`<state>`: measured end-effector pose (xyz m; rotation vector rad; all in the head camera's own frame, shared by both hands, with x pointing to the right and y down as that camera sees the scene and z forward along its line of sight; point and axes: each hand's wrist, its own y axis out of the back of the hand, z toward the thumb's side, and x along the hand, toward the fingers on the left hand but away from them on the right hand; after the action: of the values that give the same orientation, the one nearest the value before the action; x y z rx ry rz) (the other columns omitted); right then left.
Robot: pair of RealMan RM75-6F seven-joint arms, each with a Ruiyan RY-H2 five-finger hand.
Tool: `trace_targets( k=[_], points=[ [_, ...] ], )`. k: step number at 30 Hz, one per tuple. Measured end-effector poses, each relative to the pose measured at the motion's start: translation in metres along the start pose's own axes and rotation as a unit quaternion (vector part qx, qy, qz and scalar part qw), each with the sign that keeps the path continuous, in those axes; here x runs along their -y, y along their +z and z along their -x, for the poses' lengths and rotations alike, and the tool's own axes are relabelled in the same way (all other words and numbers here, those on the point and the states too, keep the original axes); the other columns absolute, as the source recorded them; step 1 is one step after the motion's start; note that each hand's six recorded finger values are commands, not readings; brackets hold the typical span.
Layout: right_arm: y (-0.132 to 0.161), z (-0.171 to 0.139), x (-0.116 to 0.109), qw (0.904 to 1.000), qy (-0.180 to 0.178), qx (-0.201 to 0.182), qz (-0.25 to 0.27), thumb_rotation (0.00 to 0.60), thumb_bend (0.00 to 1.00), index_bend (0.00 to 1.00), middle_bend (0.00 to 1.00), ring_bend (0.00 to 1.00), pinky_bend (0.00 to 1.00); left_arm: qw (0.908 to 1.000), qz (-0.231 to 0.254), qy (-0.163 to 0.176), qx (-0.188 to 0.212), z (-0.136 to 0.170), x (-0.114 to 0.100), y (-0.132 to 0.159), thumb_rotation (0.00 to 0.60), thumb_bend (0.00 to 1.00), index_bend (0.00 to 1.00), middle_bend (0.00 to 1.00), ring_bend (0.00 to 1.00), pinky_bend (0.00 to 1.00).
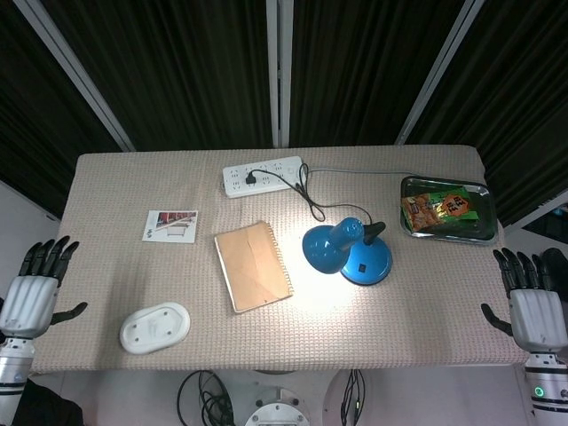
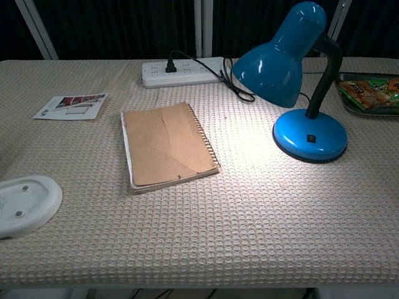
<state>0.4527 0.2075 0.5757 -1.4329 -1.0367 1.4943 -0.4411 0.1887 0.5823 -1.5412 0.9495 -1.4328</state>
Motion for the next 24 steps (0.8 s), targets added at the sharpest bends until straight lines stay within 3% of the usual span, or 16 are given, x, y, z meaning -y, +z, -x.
trace_targets(
  k=[1, 3, 8, 11, 16, 24],
  points=[
    [0.003, 0.002, 0.0, 1.0, -0.001, -0.006, 0.004, 0.6, 0.26, 0.0, 0.88, 0.83, 0.8, 1.0, 0.0, -0.004, 0.0, -0.001, 0.001, 0.001, 0.6, 0.0, 0.0, 0.0, 0.0, 0.0],
    [0.013, 0.005, 0.0, 0.9996, -0.008, -0.026, 0.01, 0.6, 0.28, 0.0, 0.98, 0.94, 0.89, 1.0, 0.001, -0.004, 0.0, -0.003, 0.0, 0.002, 0.6, 0.0, 0.0, 0.0, 0.0, 0.0],
    [0.044, 0.016, -0.001, 0.9953, -0.025, -0.091, 0.022, 0.6, 0.35, 0.0, 1.0, 1.0, 0.99, 1.0, 0.006, 0.0, 0.005, -0.006, 0.001, 0.004, 0.6, 0.0, 0.0, 0.0, 0.0, 0.0],
    [0.063, 0.023, 0.004, 0.992, -0.016, -0.123, 0.025, 0.6, 0.46, 0.0, 1.0, 1.0, 1.0, 1.0, 0.005, -0.004, 0.005, -0.006, 0.004, 0.005, 0.6, 0.0, 0.0, 0.0, 0.0, 0.0],
    [0.093, 0.027, 0.026, 0.9856, 0.037, -0.163, 0.023, 0.6, 0.62, 0.0, 1.0, 1.0, 1.0, 1.0, 0.006, -0.007, 0.001, -0.004, 0.006, 0.004, 0.6, 0.0, 0.0, 0.0, 0.0, 0.0],
    [0.139, 0.038, 0.078, 0.9681, 0.136, -0.21, -0.003, 0.6, 0.63, 0.0, 1.0, 1.0, 1.0, 1.0, 0.005, -0.007, -0.001, -0.001, 0.004, 0.002, 0.6, 0.0, 0.0, 0.0, 0.0, 0.0]
  ],
)
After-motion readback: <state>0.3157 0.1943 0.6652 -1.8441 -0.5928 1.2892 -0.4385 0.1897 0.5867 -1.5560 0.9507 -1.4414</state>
